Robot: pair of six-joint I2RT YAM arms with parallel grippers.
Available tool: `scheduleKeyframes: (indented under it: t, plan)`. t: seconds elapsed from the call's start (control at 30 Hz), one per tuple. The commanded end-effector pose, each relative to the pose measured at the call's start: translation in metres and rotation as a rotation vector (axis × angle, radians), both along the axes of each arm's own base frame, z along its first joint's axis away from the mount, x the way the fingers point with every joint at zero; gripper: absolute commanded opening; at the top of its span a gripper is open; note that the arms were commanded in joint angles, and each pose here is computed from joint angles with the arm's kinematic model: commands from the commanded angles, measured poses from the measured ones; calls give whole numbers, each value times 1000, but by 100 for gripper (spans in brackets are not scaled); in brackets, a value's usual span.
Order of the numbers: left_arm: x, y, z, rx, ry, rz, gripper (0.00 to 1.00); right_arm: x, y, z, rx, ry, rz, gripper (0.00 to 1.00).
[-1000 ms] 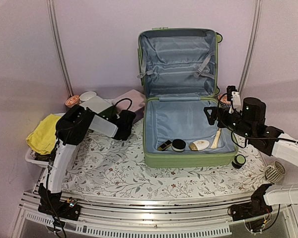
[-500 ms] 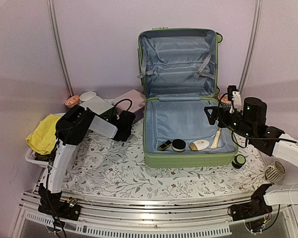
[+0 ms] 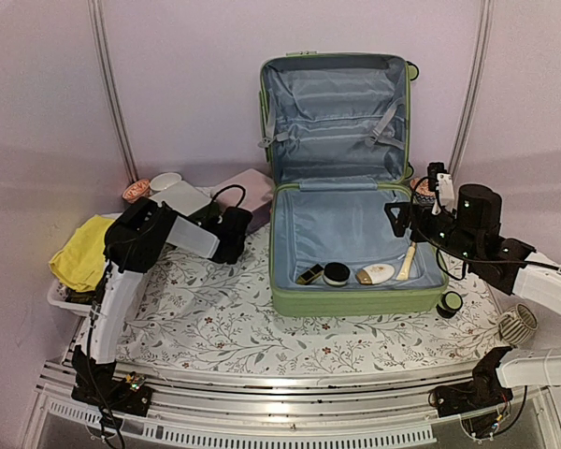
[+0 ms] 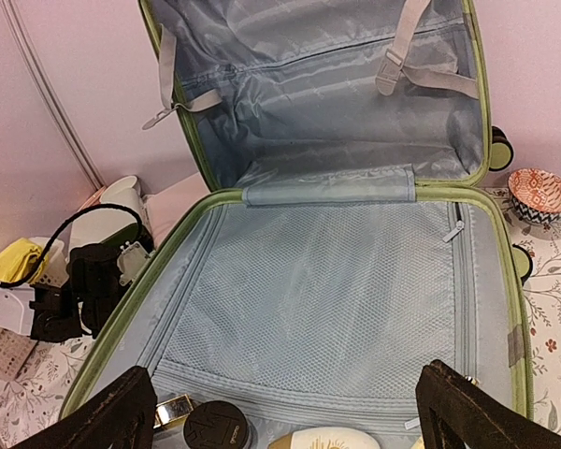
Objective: Open, take out, and arrange the luggage
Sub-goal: Open the drawer of the storage box.
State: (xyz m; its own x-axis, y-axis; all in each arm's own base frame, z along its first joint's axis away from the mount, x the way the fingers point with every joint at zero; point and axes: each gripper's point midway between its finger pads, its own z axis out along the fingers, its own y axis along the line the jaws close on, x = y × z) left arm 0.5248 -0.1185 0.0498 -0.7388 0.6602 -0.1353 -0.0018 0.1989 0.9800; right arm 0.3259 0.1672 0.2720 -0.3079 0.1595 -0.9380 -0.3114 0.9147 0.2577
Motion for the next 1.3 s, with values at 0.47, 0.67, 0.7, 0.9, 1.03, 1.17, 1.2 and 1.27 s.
scheduleKeyframes:
  t: [0.47,0.67,0.7,0.9,1.03,1.17,1.2,1.27]
  plan:
    - [18,4,-25,45,67,-66,38,0,0,17,19,-26,2,99]
    - [18,9,-10,80,20,-59,34,0,0,19,22,-25,2,99]
    - [18,10,-11,81,22,-57,34,0,0,20,22,-27,2,99]
    - [16,14,-13,79,22,-55,31,-1,-1,20,23,-27,1,99]
    - [16,14,-14,79,22,-55,23,-1,-1,19,21,-25,-1,99]
    - [16,15,-15,82,22,-49,18,-1,-2,20,21,-25,-4,99]
    - [15,14,-15,83,23,-49,18,-1,-2,19,20,-25,-4,99]
    - [12,11,-14,84,19,-49,17,-1,-2,19,20,-24,-4,99]
